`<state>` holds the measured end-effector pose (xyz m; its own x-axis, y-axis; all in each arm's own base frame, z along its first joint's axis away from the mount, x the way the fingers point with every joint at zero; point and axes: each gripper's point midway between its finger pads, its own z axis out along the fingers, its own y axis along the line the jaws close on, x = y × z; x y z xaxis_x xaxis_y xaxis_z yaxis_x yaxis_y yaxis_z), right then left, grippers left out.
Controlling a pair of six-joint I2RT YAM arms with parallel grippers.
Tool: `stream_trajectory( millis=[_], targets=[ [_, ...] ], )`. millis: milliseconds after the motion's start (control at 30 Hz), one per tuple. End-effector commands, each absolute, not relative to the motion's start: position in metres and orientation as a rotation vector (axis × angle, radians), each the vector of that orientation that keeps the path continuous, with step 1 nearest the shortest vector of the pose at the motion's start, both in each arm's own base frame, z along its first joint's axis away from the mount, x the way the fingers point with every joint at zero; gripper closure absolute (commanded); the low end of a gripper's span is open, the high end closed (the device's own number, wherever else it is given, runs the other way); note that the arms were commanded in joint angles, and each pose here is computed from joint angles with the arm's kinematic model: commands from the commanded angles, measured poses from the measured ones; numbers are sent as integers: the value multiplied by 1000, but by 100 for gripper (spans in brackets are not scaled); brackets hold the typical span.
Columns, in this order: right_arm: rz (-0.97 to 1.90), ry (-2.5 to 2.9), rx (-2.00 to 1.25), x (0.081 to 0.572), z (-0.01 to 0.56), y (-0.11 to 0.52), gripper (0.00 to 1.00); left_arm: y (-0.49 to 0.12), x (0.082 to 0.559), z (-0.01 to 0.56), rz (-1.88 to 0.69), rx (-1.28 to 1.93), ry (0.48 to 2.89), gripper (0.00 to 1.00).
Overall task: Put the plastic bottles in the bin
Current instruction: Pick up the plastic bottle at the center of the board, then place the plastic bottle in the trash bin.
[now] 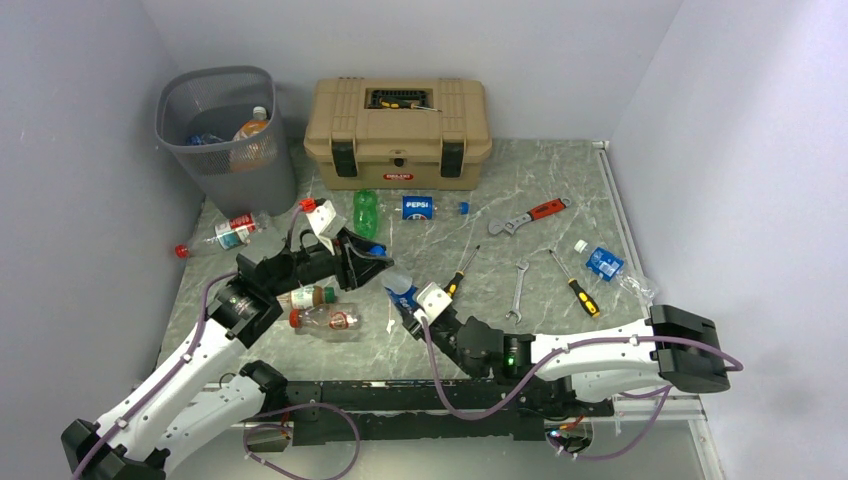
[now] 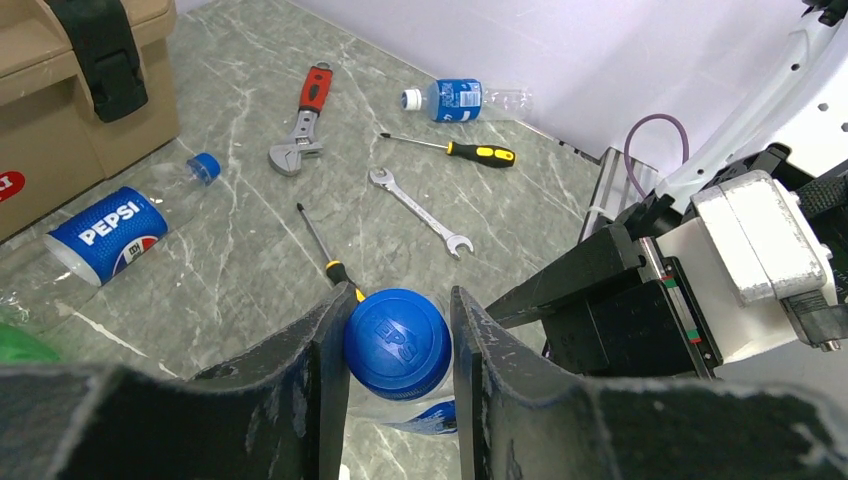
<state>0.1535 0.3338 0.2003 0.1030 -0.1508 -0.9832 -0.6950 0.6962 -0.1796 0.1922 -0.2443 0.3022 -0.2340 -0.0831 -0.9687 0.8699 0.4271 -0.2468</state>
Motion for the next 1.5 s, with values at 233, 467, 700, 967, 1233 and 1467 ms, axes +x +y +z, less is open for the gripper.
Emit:
stream_trajectory(
  millis=[233, 467, 700, 967, 1233, 1467],
  targets=[
    [542, 1431, -671, 150, 231, 350, 43, -242, 194, 315, -1028, 719, 1503, 100],
    [550, 1458, -649, 151, 228, 348, 0, -236, 198, 319, -984, 691, 1490, 100],
    [618, 1521, -519, 155, 250, 341, 0, -210, 219, 315, -803, 561, 1547, 100],
    [654, 1563, -362, 172, 313, 302, 0, -174, 219, 338, -634, 465, 1419, 100],
    [726, 1798, -103, 229, 244, 262, 0, -164, 221, 351, -549, 482, 1361, 100],
    [844, 1794, -165, 217, 220, 265, 0, -149, 232, 400, -436, 437, 1318, 100]
  ],
)
